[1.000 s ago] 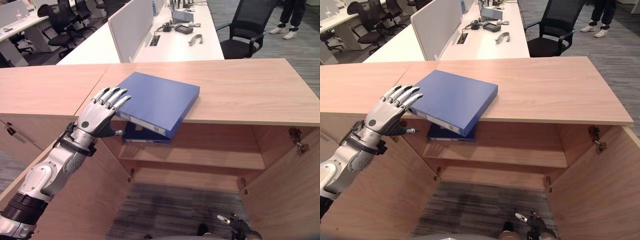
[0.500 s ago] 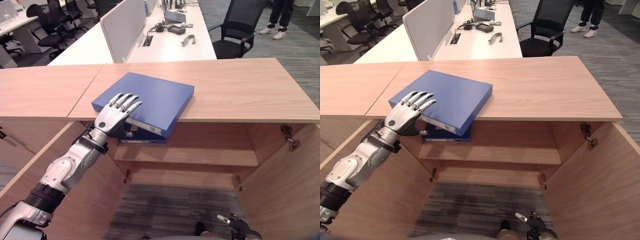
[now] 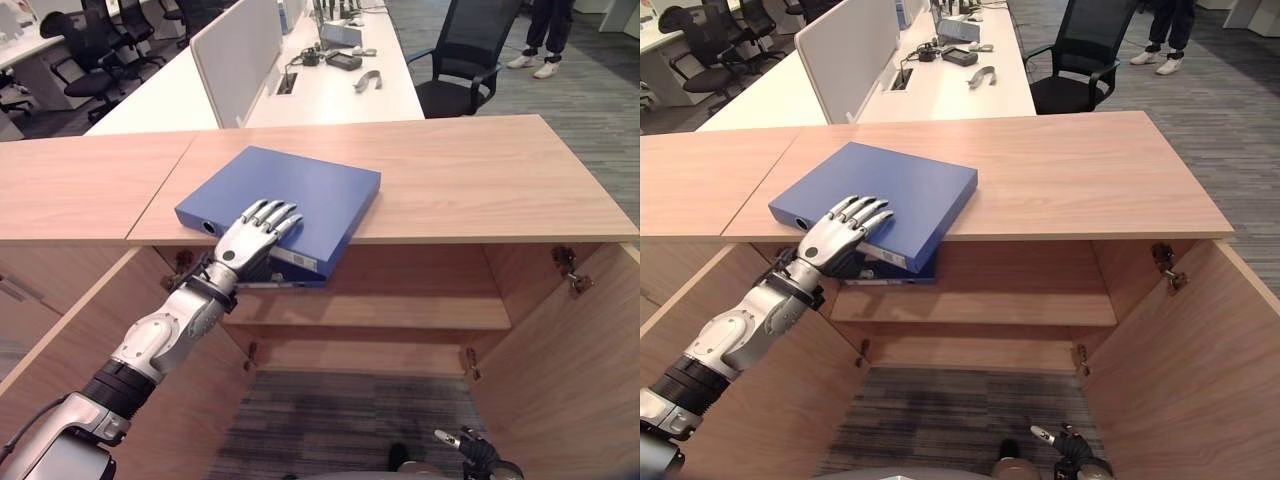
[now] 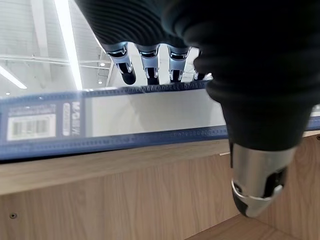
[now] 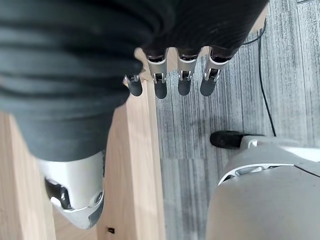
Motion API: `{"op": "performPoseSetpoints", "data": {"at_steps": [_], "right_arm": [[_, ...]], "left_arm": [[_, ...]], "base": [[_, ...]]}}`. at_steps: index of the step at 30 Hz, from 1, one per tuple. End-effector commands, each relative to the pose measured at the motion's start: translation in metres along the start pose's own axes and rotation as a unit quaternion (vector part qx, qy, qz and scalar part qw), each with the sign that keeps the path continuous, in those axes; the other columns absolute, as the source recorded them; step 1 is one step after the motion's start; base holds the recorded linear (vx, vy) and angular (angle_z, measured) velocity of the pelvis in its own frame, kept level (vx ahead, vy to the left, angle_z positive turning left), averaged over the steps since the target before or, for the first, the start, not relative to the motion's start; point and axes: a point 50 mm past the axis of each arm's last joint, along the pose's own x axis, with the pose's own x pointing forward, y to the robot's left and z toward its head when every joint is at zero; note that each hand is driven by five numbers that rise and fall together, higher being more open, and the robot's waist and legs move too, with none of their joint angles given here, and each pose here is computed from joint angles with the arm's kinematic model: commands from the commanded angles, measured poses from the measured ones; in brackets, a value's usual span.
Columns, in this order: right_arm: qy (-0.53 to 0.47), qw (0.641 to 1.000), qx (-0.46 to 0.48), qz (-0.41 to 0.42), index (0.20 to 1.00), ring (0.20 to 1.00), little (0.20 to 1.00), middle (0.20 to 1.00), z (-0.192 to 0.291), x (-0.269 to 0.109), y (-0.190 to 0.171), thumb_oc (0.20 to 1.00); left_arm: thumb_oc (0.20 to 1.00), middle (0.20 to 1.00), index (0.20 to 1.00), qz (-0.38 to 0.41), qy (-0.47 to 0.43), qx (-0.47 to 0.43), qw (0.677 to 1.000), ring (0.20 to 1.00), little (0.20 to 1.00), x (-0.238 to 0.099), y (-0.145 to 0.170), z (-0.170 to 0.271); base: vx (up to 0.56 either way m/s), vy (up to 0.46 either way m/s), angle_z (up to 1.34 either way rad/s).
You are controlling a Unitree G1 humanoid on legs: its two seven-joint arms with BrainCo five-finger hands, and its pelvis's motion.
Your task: Put the empty folder in the office cabinet
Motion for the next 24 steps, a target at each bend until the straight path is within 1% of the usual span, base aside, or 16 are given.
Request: {"op": "performPoseSetpoints", "data": {"at_steps": [1,19,20,21,22,24], "right_arm": [[-0.020,1.000,0.012,-0.006,1.000,1.000,1.000,1.000,0.0176,0.0051,0.0014,1.000],[-0.018,1.000,0.017,-0.008,1.000,1.000,1.000,1.000,0.0158,0.0048,0.0021,1.000],[-0.018,1.000,0.016,-0.008,1.000,1.000,1.000,1.000,0.0158,0.0048,0.0021,1.000],[-0.018,1.000,0.017,-0.008,1.000,1.000,1.000,1.000,0.0154,0.0048,0.0021,1.000],[-0.018,1.000,0.017,-0.008,1.000,1.000,1.000,1.000,0.0154,0.0048,0.0022,1.000],[-0.018,1.000,0.017,-0.009,1.000,1.000,1.000,1.000,0.0157,0.0049,0.0021,1.000]], "left_arm": [[1.000,1.000,1.000,0.055,-0.005,0.065,0.996,1.000,1.000,0.0326,0.0369,-0.0132],[1.000,1.000,1.000,0.047,-0.005,0.061,0.997,1.000,1.000,0.0401,0.0300,-0.0094],[0.809,0.809,0.809,0.047,-0.005,0.061,0.997,0.809,0.809,0.0401,0.0300,-0.0094],[0.595,0.595,0.595,0.047,-0.003,0.059,0.997,0.595,0.595,0.0404,0.0291,-0.0096],[0.200,0.200,0.200,0.047,-0.002,0.059,0.997,0.200,0.200,0.0404,0.0290,-0.0099],[0.200,0.200,0.200,0.048,-0.002,0.058,0.997,0.200,0.200,0.0406,0.0289,-0.0100]], "base": [[0.00,0.000,0.00],[0.00,0.000,0.00],[0.00,0.000,0.00],[0.00,0.000,0.00],[0.00,0.000,0.00],[0.00,0.000,0.00]]}}
